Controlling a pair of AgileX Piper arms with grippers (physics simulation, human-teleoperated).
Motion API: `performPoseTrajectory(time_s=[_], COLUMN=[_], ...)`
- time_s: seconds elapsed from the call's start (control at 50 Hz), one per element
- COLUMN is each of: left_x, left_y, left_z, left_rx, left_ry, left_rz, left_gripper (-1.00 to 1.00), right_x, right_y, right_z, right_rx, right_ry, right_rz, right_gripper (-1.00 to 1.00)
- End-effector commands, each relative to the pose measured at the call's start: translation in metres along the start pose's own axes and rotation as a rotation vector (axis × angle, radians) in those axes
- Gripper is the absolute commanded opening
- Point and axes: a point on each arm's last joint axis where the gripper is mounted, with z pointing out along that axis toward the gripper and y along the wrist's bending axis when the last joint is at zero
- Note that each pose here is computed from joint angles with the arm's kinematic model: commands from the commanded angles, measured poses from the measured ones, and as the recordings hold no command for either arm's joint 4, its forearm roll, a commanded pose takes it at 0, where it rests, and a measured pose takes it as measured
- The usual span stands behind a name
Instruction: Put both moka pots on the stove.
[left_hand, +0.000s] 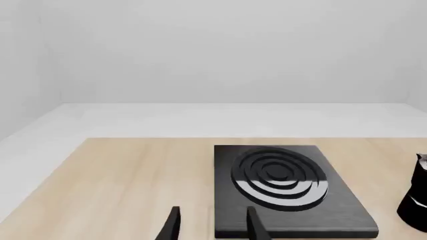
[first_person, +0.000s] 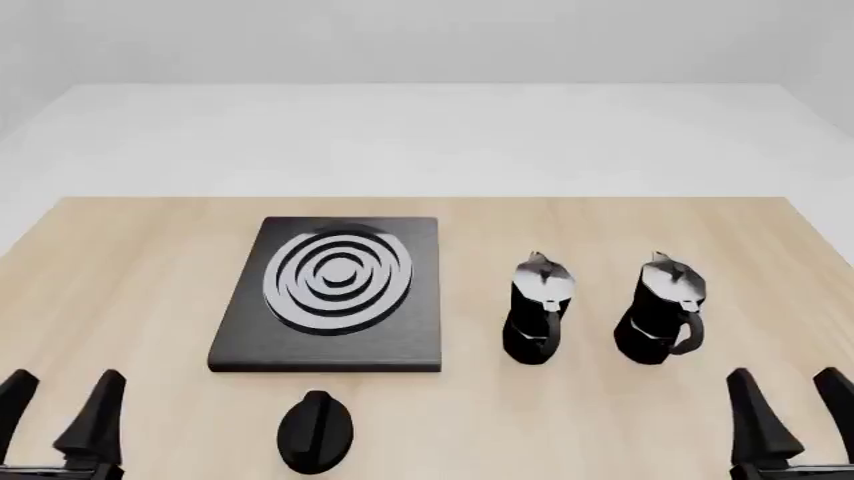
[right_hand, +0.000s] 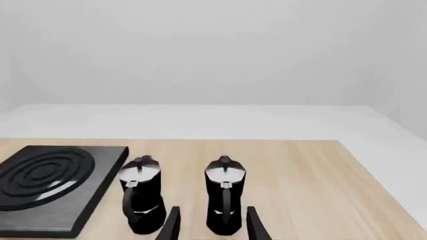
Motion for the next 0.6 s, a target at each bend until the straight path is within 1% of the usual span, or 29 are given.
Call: performPoseTrajectory(time_s=[0.02,0.06,0.08,0.1,0.22,0.26,0.36,0.4,0.42,0.46,0.48,0.5,0.54,0.56,0.6], left_x=[-0.001,-0.001,-0.001,-0.001,-0.001,-0.001,-0.001,-0.001,-0.001,-0.001,-0.001,-0.001,-0.001,-0.001,-0.001], left_y=[0.000,0.000,0.000,0.000,0.000,0.000,0.000,0.000,0.000,0.000,0.000,0.000,0.000,0.000,0.000], left_z=[0.000,0.000,0.000,0.000,0.000,0.000,0.000,0.000,0.000,0.000,0.000,0.000,0.000,0.000,0.000], left_rx=[0.000,0.000,0.000,0.000,0.000,0.000,0.000,0.000,0.000,0.000,0.000,0.000,0.000,0.000,0.000], left_ry=[0.001,0.001,0.001,0.001,0.001,0.001,0.001,0.001,0.001,0.001,0.001,0.001,0.001,0.001,0.001], left_rz=[0.000,0.000,0.000,0.000,0.000,0.000,0.000,0.000,0.000,0.000,0.000,0.000,0.000,0.000,0.000], left_gripper=[1.00,1.00,1.00,1.00,1.00,1.00,1.00,1.00,1.00,1.00,1.00,1.00,1.00,1.00,1.00], right_x=[0.001,0.001,0.003,0.004,0.004,0.004,0.004,0.003,0.002,-0.002,-0.005,-0.008,-0.014,-0.021,-0.029], right_y=[-0.001,-0.001,-0.002,-0.001,0.000,0.000,0.000,0.000,0.000,0.000,0.001,0.002,0.002,0.002,0.003], right_z=[0.000,0.000,0.002,0.004,0.007,0.008,0.008,0.010,0.012,0.011,0.011,0.010,0.017,0.016,0.020], right_rx=[0.014,0.014,0.040,0.016,-0.001,0.002,0.000,0.003,-0.001,0.004,-0.007,-0.031,-0.020,-0.030,-0.033], right_ry=[0.007,0.007,0.025,0.055,0.061,0.063,0.064,0.072,0.074,0.068,0.065,0.061,0.077,0.063,0.065], right_rz=[-0.001,-0.001,-0.036,0.001,0.012,0.004,0.007,0.019,0.030,0.030,0.045,0.079,0.042,0.048,0.043], right_gripper=[1.00,1.00,1.00,1.00,1.00,1.00,1.00,1.00,1.00,1.00,1.00,1.00,1.00,1.00,1.00])
